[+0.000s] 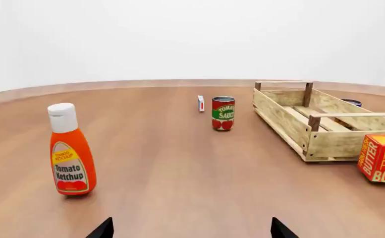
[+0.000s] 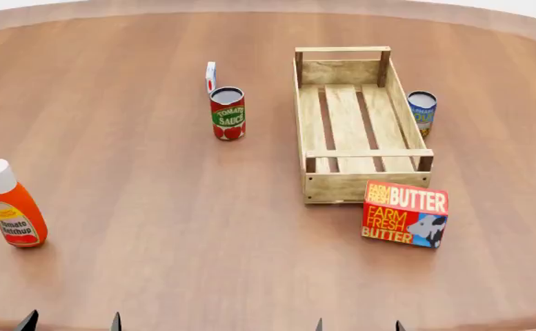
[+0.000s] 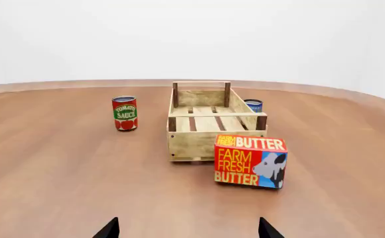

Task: Pick up the butter and put it in the tray.

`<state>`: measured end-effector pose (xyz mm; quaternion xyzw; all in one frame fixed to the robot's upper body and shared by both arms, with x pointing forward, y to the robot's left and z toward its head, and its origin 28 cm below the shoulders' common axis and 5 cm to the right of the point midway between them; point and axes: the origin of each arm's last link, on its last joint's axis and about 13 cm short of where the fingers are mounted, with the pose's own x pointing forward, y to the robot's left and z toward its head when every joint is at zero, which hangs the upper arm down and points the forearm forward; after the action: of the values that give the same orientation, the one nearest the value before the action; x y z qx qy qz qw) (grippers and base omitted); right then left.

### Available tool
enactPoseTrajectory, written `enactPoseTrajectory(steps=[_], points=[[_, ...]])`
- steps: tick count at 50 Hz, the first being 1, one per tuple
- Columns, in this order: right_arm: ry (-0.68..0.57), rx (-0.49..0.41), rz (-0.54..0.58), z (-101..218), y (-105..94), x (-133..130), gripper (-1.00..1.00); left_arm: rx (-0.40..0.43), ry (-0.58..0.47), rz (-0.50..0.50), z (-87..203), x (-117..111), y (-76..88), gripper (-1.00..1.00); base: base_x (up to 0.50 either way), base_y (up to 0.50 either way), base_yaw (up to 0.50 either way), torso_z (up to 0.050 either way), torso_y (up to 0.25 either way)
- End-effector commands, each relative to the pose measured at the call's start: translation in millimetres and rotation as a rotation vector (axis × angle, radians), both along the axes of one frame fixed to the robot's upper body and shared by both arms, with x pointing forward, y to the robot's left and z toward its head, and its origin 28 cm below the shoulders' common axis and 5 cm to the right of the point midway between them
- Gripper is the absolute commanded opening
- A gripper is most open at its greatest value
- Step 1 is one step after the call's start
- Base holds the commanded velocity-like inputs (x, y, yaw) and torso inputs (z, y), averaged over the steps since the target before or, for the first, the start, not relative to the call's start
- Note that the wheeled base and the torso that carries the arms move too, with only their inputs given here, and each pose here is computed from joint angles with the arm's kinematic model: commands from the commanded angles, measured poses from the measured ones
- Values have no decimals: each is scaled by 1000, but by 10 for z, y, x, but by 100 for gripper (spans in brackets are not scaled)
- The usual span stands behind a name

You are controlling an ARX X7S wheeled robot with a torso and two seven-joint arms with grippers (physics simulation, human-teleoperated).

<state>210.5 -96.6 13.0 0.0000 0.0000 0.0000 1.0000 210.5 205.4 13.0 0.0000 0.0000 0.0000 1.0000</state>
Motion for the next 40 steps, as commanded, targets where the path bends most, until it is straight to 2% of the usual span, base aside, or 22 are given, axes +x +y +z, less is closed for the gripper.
enactPoseTrajectory(steps=[1, 2, 4, 6, 8, 10, 11, 15, 17, 20, 26, 27, 34, 40], points=[[35, -17, -8, -32, 3, -8, 100, -2, 1, 5, -1, -6, 11, 100, 0, 0, 0, 0, 0], [28, -8, 3, -15, 11, -24, 100, 31, 6, -11, -7, -31, 6, 100, 0, 0, 0, 0, 0], [40, -27, -17, -25, 14, -79, 100, 34, -41, -1, 12, -63, 2, 100, 0, 0, 0, 0, 0], [36, -27, -26, 4, 12, -111, 100, 0, -43, 6, 56, -82, 5, 100, 0, 0, 0, 0, 0], [26, -16, -45, 19, -11, -143, 100, 41, -68, 6, 111, -120, 3, 100, 0, 0, 0, 0, 0], [18, -12, -46, 51, -15, -136, 100, -22, -64, -7, 169, -127, -8, 100, 0, 0, 0, 0, 0], [8, -20, -52, 107, -2, -148, 100, 58, -117, 1, 254, -153, -5, 100, 0, 0, 0, 0, 0], [-45, -25, -54, 288, 24, -176, 100, 19, -140, -3, 425, -232, 10, 100, 0, 0, 0, 0, 0], [-62, -25, -51, 349, 28, -177, 100, 29, -165, -7, 420, -253, 14, 100, 0, 0, 0, 0, 0], [-128, -20, -43, 582, 43, -188, 100, 6, -212, -6, 714, -292, 31, 100, 0, 0, 0, 0, 0], [-214, -49, -39, 922, 60, -273, 100, -39, -291, -17, 1009, -391, 46, 100, 0, 0, 0, 0, 0], [-228, -51, -38, 950, 59, -277, 100, -26, -307, -12, 1057, -402, 45, 100, 0, 0, 0, 0, 0], [-313, -74, -64, 1264, 98, -353, 100, -21, -385, -15, 1225, -522, 49, 100, 0, 0, 0, 0, 0], [-328, -93, -84, 1355, 101, -386, 100, -30, -404, -20, 1284, -570, 45, 100, 0, 0, 0, 0, 0]])
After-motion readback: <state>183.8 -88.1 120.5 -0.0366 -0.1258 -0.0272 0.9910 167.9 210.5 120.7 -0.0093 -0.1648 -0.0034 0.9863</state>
